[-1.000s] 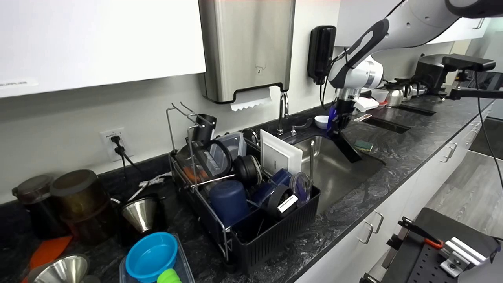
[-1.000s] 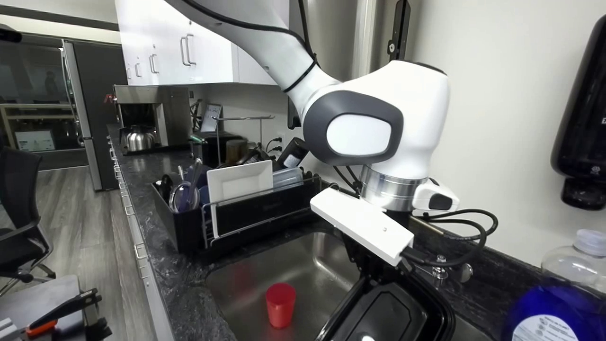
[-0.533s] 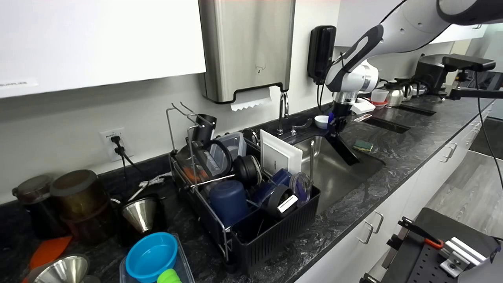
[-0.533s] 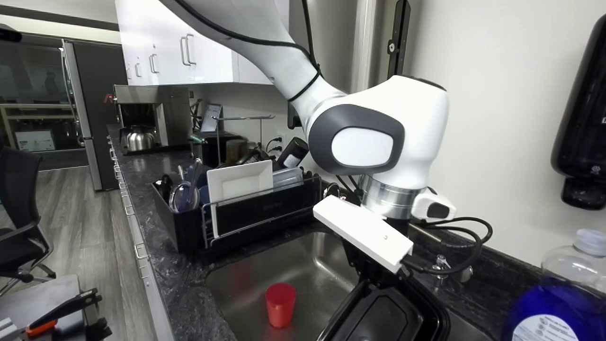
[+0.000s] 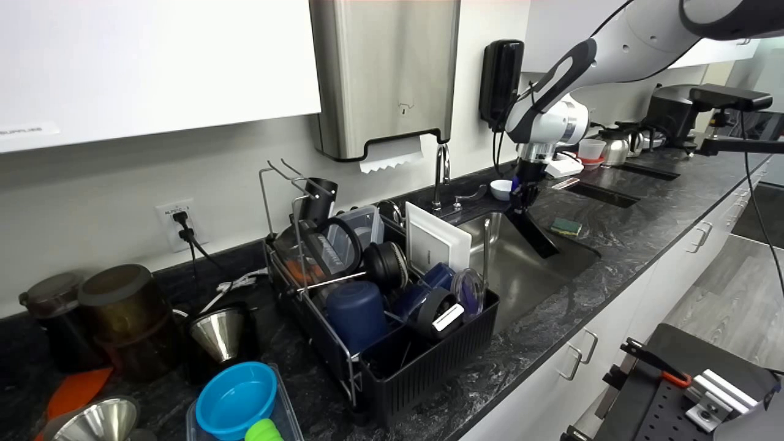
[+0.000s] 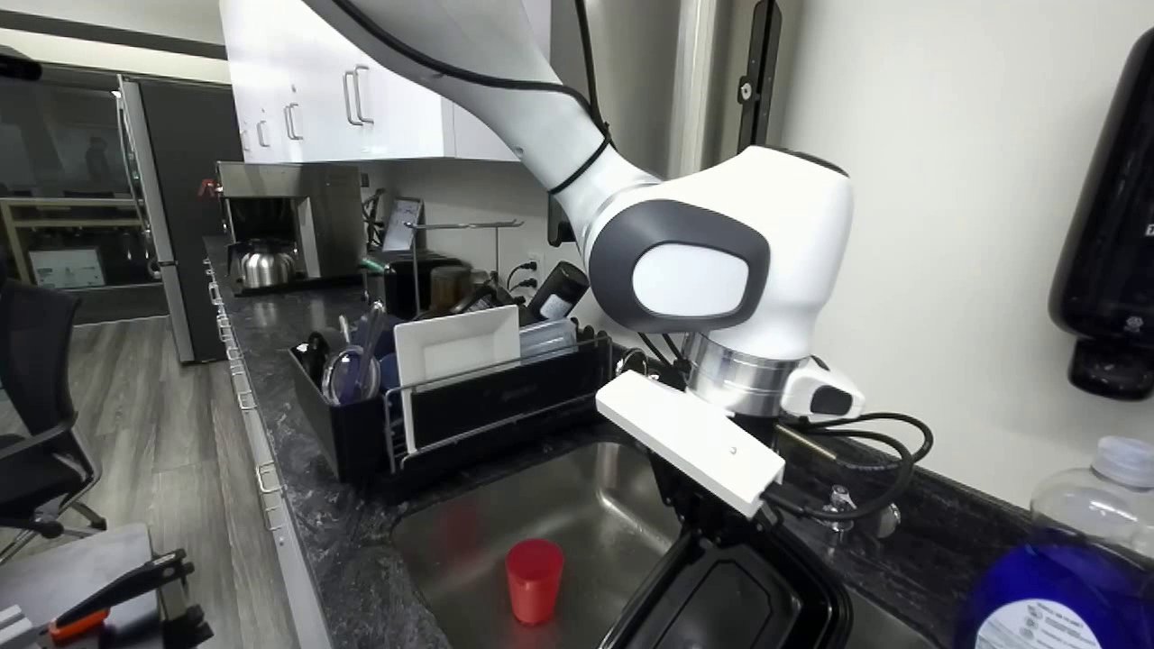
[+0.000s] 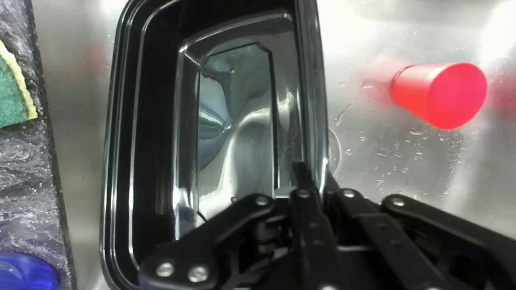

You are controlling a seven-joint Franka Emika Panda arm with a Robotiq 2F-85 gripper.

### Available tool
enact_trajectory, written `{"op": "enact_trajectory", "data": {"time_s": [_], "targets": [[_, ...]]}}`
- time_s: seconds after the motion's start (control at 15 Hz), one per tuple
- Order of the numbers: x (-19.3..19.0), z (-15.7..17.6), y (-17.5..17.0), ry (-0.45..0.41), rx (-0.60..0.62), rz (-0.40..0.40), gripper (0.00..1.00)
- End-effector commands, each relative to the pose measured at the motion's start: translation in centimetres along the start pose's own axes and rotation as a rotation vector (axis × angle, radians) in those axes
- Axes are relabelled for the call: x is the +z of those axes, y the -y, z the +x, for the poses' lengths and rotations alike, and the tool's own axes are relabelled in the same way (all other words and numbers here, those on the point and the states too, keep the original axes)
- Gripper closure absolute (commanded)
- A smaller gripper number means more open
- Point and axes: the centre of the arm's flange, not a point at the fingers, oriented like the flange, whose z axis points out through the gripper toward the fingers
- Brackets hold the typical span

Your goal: Remove the black lunchbox from the dish rack and place it in the sink

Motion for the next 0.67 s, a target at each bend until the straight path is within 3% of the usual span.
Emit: {"op": "enact_trajectory", "data": {"time_s": [0.0, 0.6], "targets": [[0.0, 0.0, 0.0, 0.000, 0.000, 0.000, 0.93], [1.9, 1.1, 1.2, 0.048, -0.029, -0.034, 0.98]]}}
